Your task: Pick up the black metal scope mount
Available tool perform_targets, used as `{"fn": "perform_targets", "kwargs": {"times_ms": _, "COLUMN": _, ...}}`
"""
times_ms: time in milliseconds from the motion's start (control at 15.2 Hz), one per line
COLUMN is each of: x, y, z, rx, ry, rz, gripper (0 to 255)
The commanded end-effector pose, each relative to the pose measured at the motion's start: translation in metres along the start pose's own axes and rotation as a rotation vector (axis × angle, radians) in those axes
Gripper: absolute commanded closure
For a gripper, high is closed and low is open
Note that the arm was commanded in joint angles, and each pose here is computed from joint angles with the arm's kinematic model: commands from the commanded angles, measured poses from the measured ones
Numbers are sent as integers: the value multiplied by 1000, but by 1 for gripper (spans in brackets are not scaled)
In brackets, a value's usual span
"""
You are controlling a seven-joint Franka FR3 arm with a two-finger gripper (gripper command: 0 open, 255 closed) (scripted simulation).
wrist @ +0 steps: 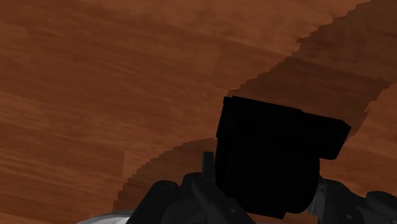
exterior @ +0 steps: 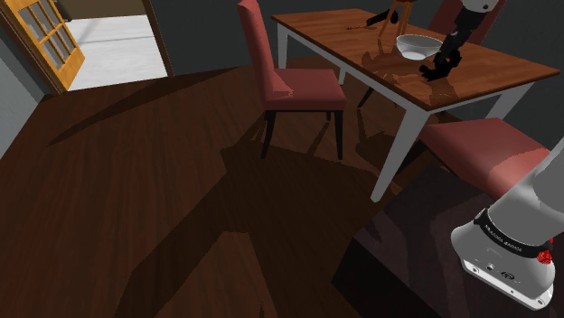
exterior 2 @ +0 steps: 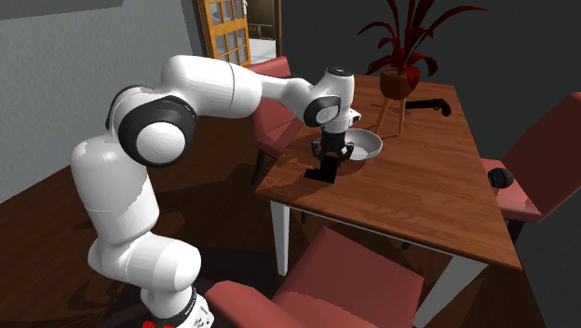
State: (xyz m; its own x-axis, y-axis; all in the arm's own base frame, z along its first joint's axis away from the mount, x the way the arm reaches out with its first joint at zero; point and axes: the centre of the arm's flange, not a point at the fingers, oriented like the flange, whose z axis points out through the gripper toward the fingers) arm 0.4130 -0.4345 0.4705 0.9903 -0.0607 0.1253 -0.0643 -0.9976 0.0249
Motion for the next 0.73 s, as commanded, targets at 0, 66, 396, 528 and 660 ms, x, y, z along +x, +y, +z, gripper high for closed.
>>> {"fn": "perform_targets", "kwargs": {"times_ms": 0, "x": 1, "y": -1, "z": -4, "rx": 2, "ry": -1, "rz": -1, "gripper": 255}}
{"fn": "perform_targets", "kwargs": {"times_ms": 66, "x": 2, "y": -1, "z": -9, "rx": 2, "ry": -1, "rz": -1, "gripper": 255}}
{"fn": "perform_targets", "kwargs": {"times_ms": 396, "x": 5, "y": 0, "z": -36, "rx": 2, "ry": -1, "rz": -1, "gripper": 255}}
{"fn": "perform_targets", "kwargs": {"times_ms": 528, "x": 7, "y": 0, "z": -46, "rx": 2, "ry": -1, "rz": -1, "gripper": 255}}
{"fn": "perform_targets", "kwargs": {"times_ms": 660, "x": 8, "y": 0, "z": -57, "rx": 2, "ry": -1, "rz": -1, "gripper": 255}}
